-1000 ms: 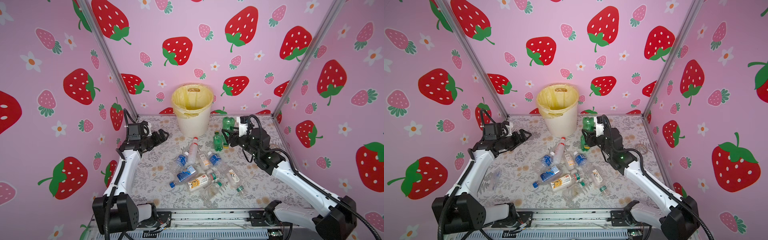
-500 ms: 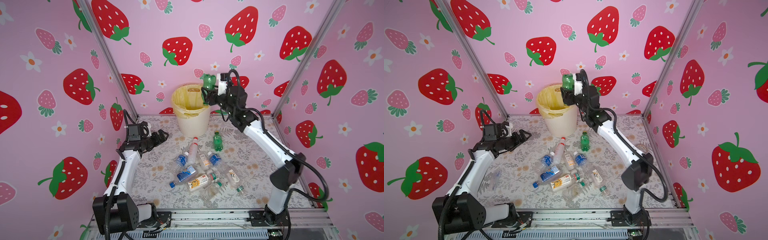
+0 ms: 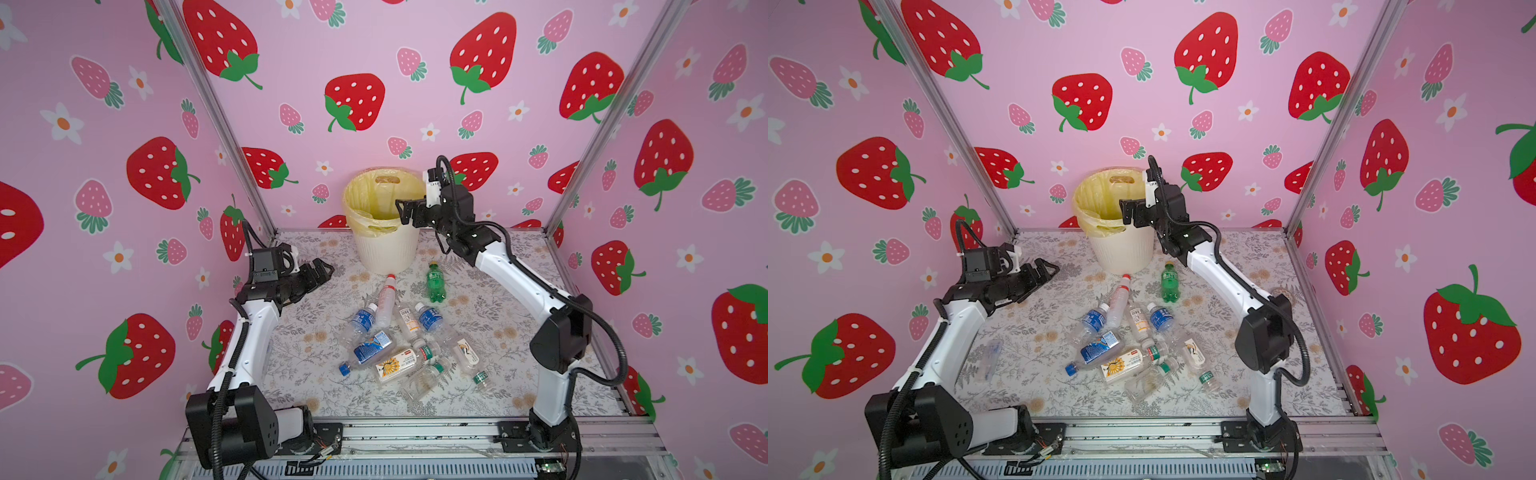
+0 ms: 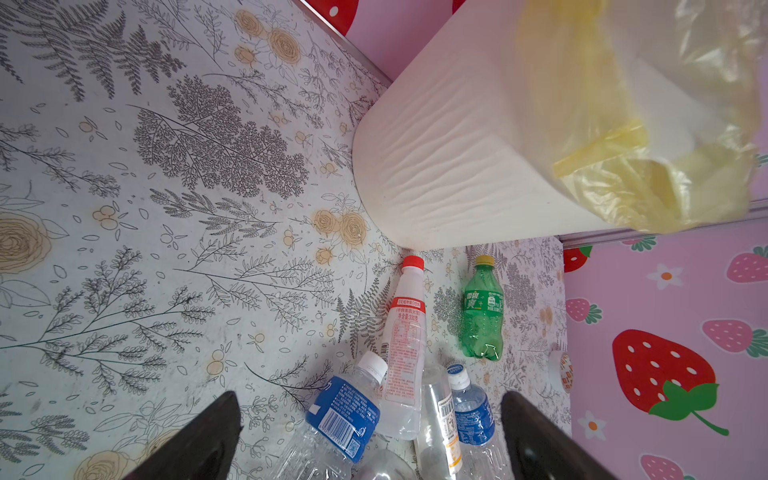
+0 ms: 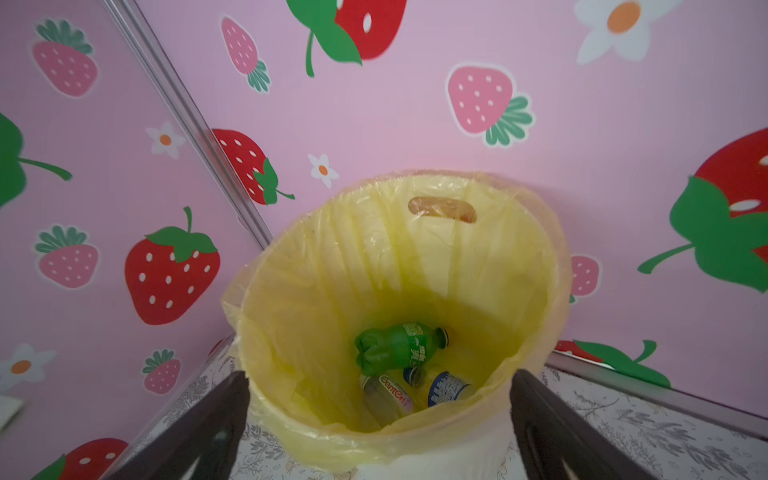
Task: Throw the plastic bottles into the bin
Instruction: 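Withdraw the right gripper from the bin while the left gripper moves toward the bottles, then lower the left gripper and grasp the blue-labelled clear water bottle, then lift the blue-labelled bottle with the left gripper and carry it over the bin, then drop the bottle into the bin with the left gripper while the right gripper approaches, then lower the right gripper onto the green Sprite bottle and close on it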
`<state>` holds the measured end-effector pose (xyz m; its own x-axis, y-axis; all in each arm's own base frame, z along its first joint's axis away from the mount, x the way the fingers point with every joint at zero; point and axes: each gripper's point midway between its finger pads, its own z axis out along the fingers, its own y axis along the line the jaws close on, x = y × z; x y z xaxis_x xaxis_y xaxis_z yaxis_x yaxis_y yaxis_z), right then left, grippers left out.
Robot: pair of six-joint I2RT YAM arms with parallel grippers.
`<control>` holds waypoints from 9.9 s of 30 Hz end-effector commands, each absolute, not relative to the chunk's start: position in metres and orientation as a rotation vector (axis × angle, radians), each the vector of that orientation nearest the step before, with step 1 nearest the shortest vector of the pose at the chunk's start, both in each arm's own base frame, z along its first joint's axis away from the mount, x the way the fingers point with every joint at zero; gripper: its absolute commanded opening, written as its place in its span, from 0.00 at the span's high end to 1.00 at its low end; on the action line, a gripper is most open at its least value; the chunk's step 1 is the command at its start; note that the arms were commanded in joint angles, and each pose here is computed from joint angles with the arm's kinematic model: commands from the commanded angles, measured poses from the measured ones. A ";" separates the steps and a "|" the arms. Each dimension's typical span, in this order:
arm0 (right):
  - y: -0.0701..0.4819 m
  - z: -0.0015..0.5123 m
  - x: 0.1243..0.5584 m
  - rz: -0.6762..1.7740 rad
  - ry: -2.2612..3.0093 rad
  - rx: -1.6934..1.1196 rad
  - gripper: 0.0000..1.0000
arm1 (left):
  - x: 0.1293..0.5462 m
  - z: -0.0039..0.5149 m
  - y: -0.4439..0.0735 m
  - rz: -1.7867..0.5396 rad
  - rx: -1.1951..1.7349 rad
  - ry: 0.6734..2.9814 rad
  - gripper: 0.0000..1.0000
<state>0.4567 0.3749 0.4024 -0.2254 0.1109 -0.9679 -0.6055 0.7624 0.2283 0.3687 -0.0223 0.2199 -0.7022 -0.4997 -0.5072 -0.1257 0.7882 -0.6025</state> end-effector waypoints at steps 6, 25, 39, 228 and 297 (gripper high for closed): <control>0.343 0.444 0.406 0.757 1.573 -0.428 0.01 | 0.365 0.227 -0.020 -0.701 -0.448 2.263 0.01; 0.251 0.339 0.313 0.700 1.769 -0.344 0.01 | 0.350 0.227 -0.062 -0.549 -0.194 2.356 0.01; 0.215 0.278 0.272 0.662 1.880 -0.349 0.01 | 0.295 0.217 -0.120 -0.450 0.091 2.470 0.01; 0.190 0.135 0.290 0.617 2.209 -0.191 0.01 | 0.512 0.398 -0.172 -0.708 0.009 2.148 0.20; 0.242 0.095 0.382 0.478 2.485 -0.111 0.01 | 0.349 0.233 -0.066 -0.581 -0.216 2.379 0.01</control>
<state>0.3748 0.2353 0.0888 -0.8195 0.0227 -0.5726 -0.1876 0.9336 0.3054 0.3468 -0.0642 0.2264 -0.7669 -0.2677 -0.5833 -0.0073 0.9124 -0.4092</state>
